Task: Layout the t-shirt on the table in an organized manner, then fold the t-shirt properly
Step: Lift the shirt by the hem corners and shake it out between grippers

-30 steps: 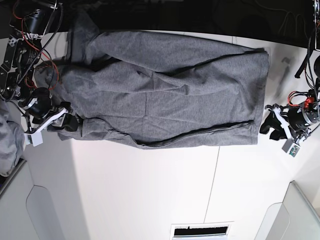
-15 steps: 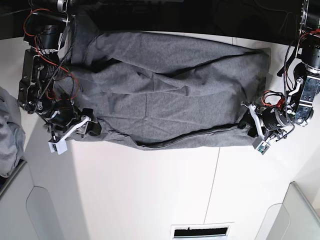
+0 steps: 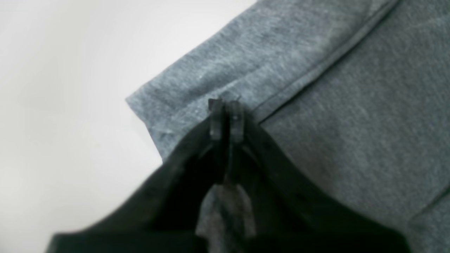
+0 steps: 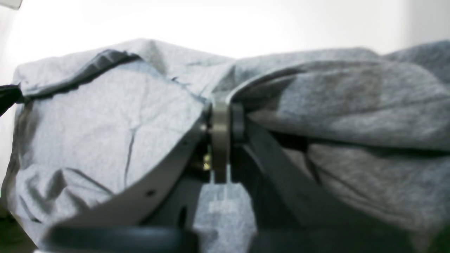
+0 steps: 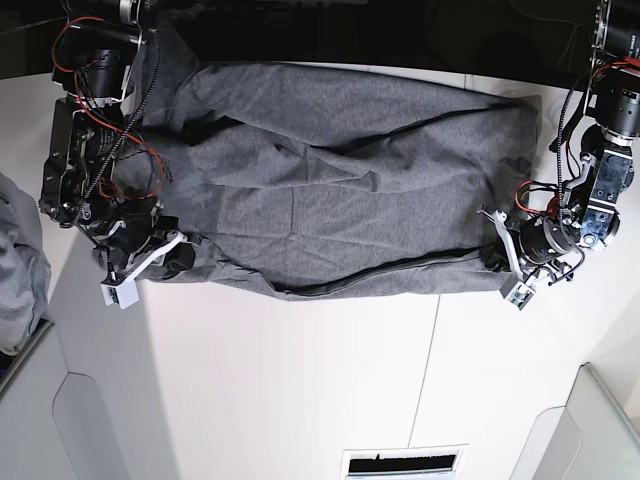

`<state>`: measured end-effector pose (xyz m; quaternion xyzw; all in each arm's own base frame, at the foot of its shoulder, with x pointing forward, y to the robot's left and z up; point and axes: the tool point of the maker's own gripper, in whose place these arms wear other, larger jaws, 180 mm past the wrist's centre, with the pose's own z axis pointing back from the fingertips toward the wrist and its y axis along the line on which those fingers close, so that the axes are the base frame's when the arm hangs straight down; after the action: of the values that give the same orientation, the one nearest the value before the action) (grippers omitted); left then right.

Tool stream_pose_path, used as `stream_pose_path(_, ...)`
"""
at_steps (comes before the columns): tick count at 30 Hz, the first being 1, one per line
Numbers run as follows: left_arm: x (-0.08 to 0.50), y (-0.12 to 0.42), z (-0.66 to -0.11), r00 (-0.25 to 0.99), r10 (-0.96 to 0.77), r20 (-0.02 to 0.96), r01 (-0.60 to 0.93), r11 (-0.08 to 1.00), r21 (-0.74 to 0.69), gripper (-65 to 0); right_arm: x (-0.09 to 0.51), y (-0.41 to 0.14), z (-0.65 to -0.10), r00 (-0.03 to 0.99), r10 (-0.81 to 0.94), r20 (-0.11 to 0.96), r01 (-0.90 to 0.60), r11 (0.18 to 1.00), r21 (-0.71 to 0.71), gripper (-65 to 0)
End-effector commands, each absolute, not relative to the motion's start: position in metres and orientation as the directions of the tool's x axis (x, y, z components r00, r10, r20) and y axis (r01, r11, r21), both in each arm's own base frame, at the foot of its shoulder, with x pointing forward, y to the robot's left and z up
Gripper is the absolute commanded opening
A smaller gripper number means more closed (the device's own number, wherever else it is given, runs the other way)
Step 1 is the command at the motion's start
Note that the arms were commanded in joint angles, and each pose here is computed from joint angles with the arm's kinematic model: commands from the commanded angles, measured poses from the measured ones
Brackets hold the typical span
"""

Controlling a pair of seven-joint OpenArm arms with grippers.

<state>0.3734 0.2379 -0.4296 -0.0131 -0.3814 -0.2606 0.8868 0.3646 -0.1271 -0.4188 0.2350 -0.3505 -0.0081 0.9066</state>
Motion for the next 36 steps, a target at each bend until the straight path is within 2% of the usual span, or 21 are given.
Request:
stream_pose_path(1, 0.386, 0.242, -0.413, 0.536, -0.454, 0.712, 0.464, 0.863, 0.200, -65.0, 0.379, -0.128, -0.401, 0.711, -0.186, 0.679, -0.177, 0.886, 0.429, -65.0)
stream_pose_path(6, 0.388, 0.240, -0.412, 0.531, -0.462, 0.710, 0.472, 0.858, 0.205, -65.0, 0.386, -0.129, -0.394, 0.684, -0.200, 0.702, -0.180, 0.886, 0.428, -65.0)
stream_pose_path(13, 0.424, 0.258, -0.370, 0.488, -0.458, 0.743, 0.423, 0.869, 0.258, -65.0, 0.419, -0.134, -0.360, 0.622, -0.186, 0.760, -0.216, 0.893, 0.395, -65.0)
stream_pose_path(17, 0.422, 0.263, -0.362, 0.509, -0.444, 0.737, 0.452, 0.867, 0.210, -65.0, 0.429, -0.136, -0.351, 0.609, -0.158, 0.777, -0.228, 0.904, 0.362, -65.0)
stream_pose_path(18, 0.418, 0.262, -0.363, 0.516, -0.447, 0.731, 0.475, 0.859, 0.190, -61.7, 0.429, -0.136, -0.350, 0.607, -0.157, 0.779, -0.230, 0.904, 0.361, -65.0)
stream_pose_path(21, 0.400, 0.255, -0.371, 0.549, -0.443, 0.709, 0.537, 0.837, 0.107, -35.3, 0.428, -0.136, -0.352, 0.611, -0.149, 0.777, -0.229, 0.907, 0.354, -65.0)
stream_pose_path(22, 0.396, 0.254, -0.373, 0.553, -0.438, 0.709, 0.546, 0.833, 0.089, -31.0, 0.427, -0.138, -0.354, 0.615, -0.140, 0.776, -0.228, 0.911, 0.344, -65.0)
stream_pose_path(28, 0.371, 0.245, -0.401, 0.575, -0.436, 0.692, 0.561, 0.826, 0.054, -30.2, 0.427, -0.139, -0.355, 0.618, -0.127, 0.775, -0.227, 0.916, 0.331, -65.0)
stream_pose_path(36, 0.383, 0.242, -0.415, 0.525, -0.521, 0.673, 0.522, 0.822, 0.228, -30.2, 0.426, -0.138, -0.356, 0.623, -0.127, 0.772, -0.227, 0.915, 0.334, -65.0)
